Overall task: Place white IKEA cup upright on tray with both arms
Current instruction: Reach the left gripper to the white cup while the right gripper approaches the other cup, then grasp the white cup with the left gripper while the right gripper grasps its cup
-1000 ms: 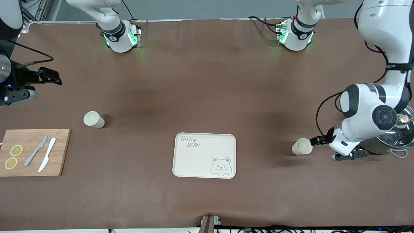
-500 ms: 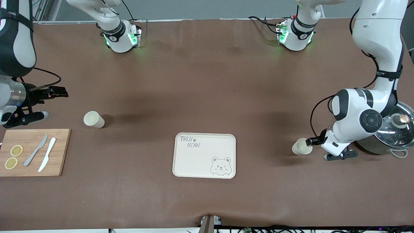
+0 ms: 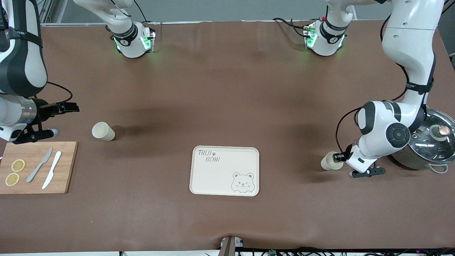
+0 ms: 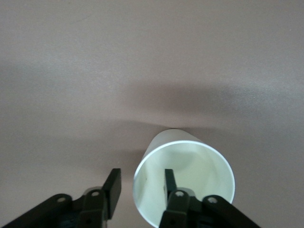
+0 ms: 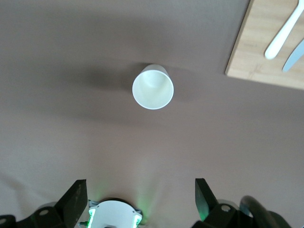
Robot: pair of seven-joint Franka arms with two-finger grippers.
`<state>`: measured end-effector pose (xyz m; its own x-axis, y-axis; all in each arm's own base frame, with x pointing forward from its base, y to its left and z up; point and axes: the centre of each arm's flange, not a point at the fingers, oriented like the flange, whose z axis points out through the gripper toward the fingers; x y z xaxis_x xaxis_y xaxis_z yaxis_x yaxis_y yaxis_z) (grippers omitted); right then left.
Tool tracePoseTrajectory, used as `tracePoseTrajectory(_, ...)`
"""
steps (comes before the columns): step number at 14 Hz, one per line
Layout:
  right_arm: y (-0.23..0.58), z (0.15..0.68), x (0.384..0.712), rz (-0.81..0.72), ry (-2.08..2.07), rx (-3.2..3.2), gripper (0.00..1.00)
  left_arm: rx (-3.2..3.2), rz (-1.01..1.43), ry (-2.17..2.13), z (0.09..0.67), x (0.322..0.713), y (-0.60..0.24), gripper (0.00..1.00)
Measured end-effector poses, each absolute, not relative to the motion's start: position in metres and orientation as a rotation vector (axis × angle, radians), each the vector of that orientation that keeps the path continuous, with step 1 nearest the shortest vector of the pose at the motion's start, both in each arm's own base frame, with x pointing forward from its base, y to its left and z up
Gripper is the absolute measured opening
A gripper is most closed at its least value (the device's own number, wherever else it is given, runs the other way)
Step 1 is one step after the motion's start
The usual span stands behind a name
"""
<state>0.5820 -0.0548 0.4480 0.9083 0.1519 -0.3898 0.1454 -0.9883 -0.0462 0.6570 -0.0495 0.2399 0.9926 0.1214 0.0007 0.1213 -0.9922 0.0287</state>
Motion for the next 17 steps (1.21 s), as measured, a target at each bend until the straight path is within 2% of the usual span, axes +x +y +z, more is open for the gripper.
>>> tracePoseTrajectory(2, -0.053, 0.44, 0.574, 0.622, -0.163, -3.065, 1.0, 3.106, 0.0, 0.202, 0.237, 0.657, -0.05, 0.2)
tracePoseTrajectory(4, -0.053, 0.424, 0.562, 0.568, -0.131, -3.083, 1.0, 3.102, 0.008, 0.217, 0.239, 0.658, -0.053, 0.03)
tracePoseTrajectory(8, -0.067, 0.382, 0.527, 0.52, -0.04, -3.063, 1.0, 3.084, 0.065, 0.206, 0.257, 0.667, -0.078, 0.03)
tracePoseTrajectory(12, -0.08, 0.331, 0.506, 0.435, 0.012, -3.072, 1.0, 3.056, 0.131, 0.29, 0.286, 0.677, -0.129, 0.03)
tracePoseTrajectory(17, -0.082, 0.322, 0.509, 0.306, 0.018, -3.1, 1.0, 3.019, 0.171, 0.382, 0.311, 0.677, -0.192, 0.03)
